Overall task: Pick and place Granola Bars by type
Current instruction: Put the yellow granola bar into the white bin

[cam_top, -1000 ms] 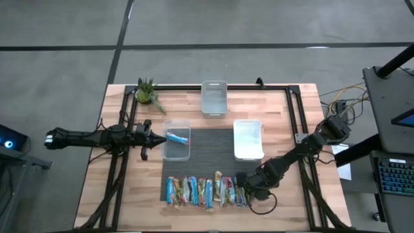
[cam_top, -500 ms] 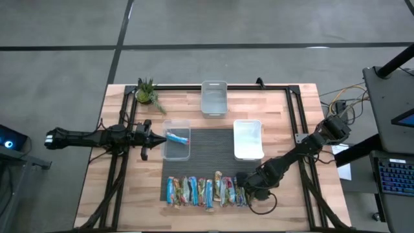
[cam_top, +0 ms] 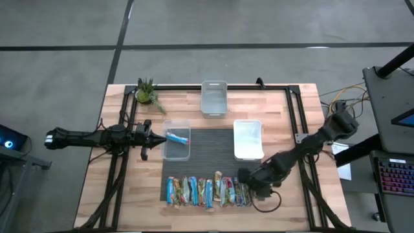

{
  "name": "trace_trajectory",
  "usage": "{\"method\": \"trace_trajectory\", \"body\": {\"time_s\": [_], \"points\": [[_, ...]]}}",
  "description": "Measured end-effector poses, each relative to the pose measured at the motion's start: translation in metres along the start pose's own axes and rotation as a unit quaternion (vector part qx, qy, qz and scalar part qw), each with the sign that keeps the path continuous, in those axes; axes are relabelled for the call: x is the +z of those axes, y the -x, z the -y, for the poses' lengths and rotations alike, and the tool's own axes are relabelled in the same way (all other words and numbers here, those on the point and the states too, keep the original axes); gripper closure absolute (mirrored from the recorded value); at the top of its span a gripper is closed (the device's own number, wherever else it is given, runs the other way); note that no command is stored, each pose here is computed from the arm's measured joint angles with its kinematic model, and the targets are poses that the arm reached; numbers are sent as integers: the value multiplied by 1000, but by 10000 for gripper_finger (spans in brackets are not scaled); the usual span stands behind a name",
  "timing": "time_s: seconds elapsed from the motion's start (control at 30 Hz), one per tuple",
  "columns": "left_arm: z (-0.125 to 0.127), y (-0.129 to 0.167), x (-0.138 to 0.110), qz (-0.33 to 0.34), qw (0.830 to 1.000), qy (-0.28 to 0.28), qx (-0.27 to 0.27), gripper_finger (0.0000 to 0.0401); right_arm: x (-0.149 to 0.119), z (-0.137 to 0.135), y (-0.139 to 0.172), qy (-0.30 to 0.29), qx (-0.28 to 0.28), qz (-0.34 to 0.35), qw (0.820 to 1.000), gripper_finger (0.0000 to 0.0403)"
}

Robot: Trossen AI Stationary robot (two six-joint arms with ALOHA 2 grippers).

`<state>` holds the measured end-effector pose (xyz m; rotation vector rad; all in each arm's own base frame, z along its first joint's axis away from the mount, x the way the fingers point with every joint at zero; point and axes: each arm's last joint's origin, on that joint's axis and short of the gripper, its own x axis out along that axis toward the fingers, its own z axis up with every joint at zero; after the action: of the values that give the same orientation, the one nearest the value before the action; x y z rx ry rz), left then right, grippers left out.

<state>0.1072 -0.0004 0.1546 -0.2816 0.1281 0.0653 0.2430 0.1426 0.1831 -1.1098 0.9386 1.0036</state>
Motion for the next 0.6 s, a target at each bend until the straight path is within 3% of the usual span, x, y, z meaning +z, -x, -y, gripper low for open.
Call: {"method": "trace_trajectory", "body": {"time_s": [0.33,0.6], "points": [[0,0,0,0,1000,0,0,401,-22,-1,62,-145,-70,32,987,346],[0,0,0,0,1000,0,0,401,-59,1,97,-306,-122,33,944,346]]}}
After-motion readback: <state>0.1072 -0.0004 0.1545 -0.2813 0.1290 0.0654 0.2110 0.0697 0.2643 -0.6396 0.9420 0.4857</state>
